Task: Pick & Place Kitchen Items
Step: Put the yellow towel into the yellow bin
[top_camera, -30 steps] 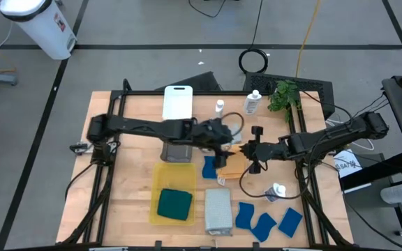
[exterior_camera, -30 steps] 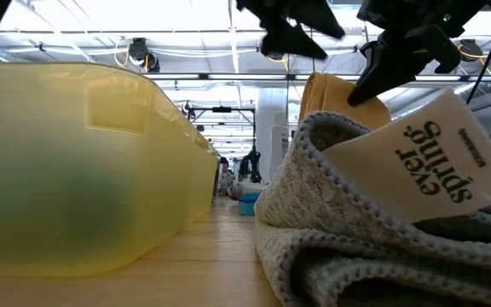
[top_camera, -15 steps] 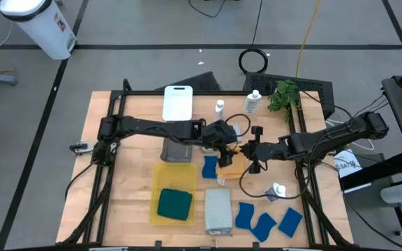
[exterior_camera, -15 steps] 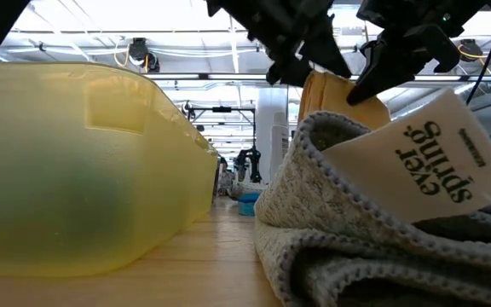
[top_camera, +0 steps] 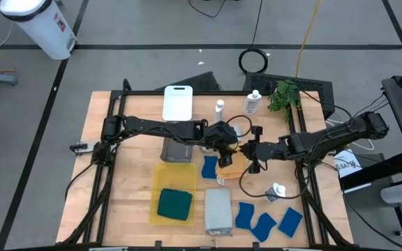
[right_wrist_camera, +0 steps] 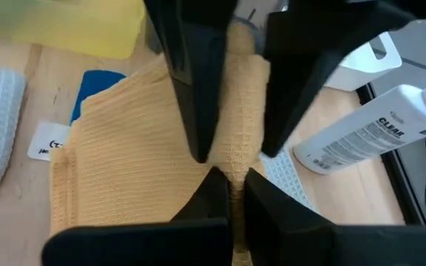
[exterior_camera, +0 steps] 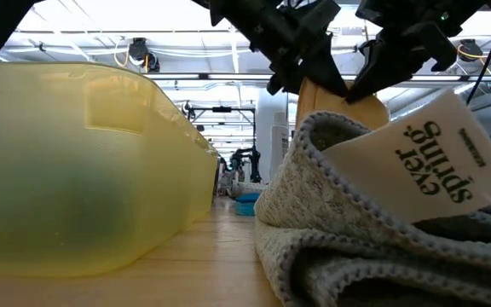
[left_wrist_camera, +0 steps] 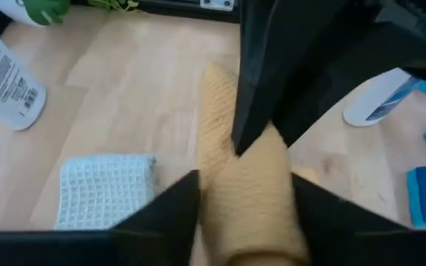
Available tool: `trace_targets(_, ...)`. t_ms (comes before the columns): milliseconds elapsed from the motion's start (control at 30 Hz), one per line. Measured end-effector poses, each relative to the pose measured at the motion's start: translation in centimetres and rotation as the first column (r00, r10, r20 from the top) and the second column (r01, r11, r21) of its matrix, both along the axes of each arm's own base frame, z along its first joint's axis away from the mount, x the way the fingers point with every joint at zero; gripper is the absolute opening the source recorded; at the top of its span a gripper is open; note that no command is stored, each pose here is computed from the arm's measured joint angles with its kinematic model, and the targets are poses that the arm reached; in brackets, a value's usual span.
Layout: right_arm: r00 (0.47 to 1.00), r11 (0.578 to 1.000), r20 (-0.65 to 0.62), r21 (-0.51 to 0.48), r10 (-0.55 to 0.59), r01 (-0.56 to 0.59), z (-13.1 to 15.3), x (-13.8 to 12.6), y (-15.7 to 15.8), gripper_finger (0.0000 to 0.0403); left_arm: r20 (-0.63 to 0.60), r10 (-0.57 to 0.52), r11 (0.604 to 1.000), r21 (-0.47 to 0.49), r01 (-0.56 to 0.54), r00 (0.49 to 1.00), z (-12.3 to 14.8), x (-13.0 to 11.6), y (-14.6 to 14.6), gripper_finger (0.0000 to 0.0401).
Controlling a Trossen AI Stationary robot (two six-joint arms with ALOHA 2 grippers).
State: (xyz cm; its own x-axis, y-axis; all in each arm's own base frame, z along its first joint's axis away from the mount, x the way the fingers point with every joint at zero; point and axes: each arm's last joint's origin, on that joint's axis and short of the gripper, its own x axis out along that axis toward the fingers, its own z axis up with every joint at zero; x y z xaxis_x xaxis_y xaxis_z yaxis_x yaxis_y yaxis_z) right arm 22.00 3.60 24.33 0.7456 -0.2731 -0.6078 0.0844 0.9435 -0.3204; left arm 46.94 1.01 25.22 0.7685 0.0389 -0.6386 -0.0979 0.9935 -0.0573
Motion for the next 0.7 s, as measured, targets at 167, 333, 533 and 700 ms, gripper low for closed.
trace_targets(167, 1.0, 1.0, 0.022, 0.003, -0.001, 0.001, 0.1, 0.1, 0.0, 0.0013, -0.004, -0.039, 0.999, 0.028, 0.039, 0.999, 0.4, -0.2, -0.1, 0.0025)
trace_targets(333, 0.998, 1.0, 0.069, 0.012, -0.002, 0.002, 1.1, -0.4, -0.1, 0.0028, 0.007, -0.081, 0.995, 0.054, 0.08, 0.997, 3.3, -1.9, -0.4, 0.0033)
trace_targets(533, 0.985, 0.999, 0.173, 0.05, -0.009, 0.001, 3.3, -2.6, -0.5, 0.0038, 0.024, -0.136, 0.985, 0.108, 0.133, 0.99, 8.2, -5.6, -2.1, 0.002)
trace_targets(700, 0.975, 0.991, 0.211, 0.124, -0.067, 0.041, 4.1, -4.6, -1.0, 0.0035, 0.041, -0.135, 0.98, 0.15, 0.128, 0.99, 12.1, -9.3, -4.2, 0.002)
